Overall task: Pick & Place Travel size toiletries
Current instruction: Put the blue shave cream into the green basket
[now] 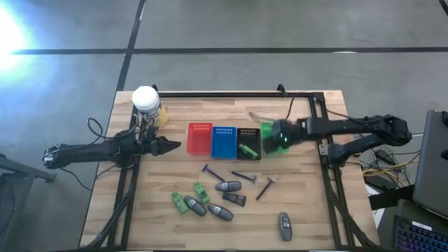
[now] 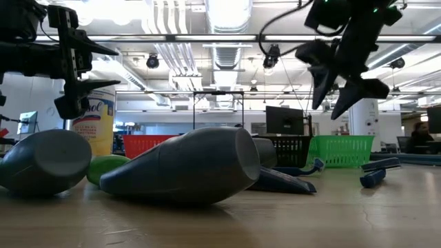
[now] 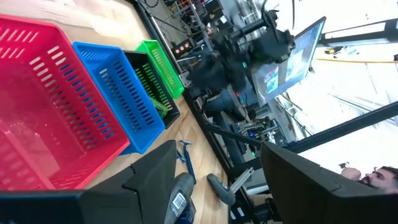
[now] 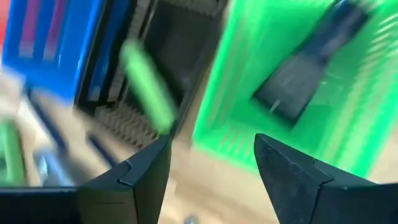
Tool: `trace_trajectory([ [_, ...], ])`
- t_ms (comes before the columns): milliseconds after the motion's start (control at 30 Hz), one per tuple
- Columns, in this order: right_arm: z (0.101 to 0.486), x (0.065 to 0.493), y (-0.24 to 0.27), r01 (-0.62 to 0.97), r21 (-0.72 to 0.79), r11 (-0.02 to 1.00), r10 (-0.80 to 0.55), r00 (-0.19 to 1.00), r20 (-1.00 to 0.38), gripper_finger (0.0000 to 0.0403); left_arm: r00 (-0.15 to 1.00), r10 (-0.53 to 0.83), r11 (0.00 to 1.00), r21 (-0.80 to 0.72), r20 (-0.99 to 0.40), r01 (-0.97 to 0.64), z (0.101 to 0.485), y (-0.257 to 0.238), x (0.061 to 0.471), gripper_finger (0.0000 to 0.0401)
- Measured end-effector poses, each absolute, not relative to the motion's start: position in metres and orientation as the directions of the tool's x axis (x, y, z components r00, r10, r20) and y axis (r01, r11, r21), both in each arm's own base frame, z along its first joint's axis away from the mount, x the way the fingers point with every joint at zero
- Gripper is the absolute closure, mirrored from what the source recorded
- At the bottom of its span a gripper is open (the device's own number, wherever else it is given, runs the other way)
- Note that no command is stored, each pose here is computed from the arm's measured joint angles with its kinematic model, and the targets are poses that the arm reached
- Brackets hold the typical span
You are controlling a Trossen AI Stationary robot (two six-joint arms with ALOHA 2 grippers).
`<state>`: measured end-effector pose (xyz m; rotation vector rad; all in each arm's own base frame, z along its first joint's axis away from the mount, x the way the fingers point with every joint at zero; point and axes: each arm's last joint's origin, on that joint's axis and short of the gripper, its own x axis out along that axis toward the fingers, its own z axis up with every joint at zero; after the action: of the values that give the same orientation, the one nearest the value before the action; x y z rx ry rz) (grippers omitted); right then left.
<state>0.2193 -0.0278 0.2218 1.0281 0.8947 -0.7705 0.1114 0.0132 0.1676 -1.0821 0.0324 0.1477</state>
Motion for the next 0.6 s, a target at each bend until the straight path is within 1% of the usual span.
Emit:
trace_trajectory([
  [133, 0.217, 0.225, 0.007, 0.841, 0.396, 0.368, -0.019, 0.433, -0.901, 0.0172, 0.990, 0.104, 0.460, -0.877, -0.098, -0.136, 0.168, 0.013, 0.111, 0.0163],
  [233, 0.215, 0.233, 0.034, 0.782, 0.431, 0.451, 0.036, 0.466, -0.884, 0.0174, 0.990, 0.105, 0.452, -0.882, -0.099, -0.136, 0.168, 0.013, 0.111, 0.0163],
  [333, 0.213, 0.247, 0.054, 0.706, 0.441, 0.554, 0.067, 0.490, -0.869, 0.0179, 0.988, 0.115, 0.463, -0.875, -0.098, -0.141, 0.168, 0.014, 0.111, 0.0163],
  [400, 0.209, 0.258, 0.062, 0.662, 0.423, 0.619, 0.076, 0.485, -0.871, 0.0182, 0.987, 0.124, 0.455, -0.879, -0.098, -0.144, 0.168, 0.014, 0.111, 0.0163],
  [500, 0.206, 0.281, 0.071, 0.570, 0.373, 0.733, 0.076, 0.475, -0.877, 0.0183, 0.987, 0.128, 0.442, -0.885, -0.098, -0.146, 0.168, 0.014, 0.111, 0.0163],
  [600, 0.201, 0.307, 0.077, 0.422, 0.286, 0.860, 0.071, 0.457, -0.886, 0.0180, 0.987, 0.128, 0.430, -0.891, -0.099, -0.145, 0.168, 0.014, 0.111, 0.0163],
])
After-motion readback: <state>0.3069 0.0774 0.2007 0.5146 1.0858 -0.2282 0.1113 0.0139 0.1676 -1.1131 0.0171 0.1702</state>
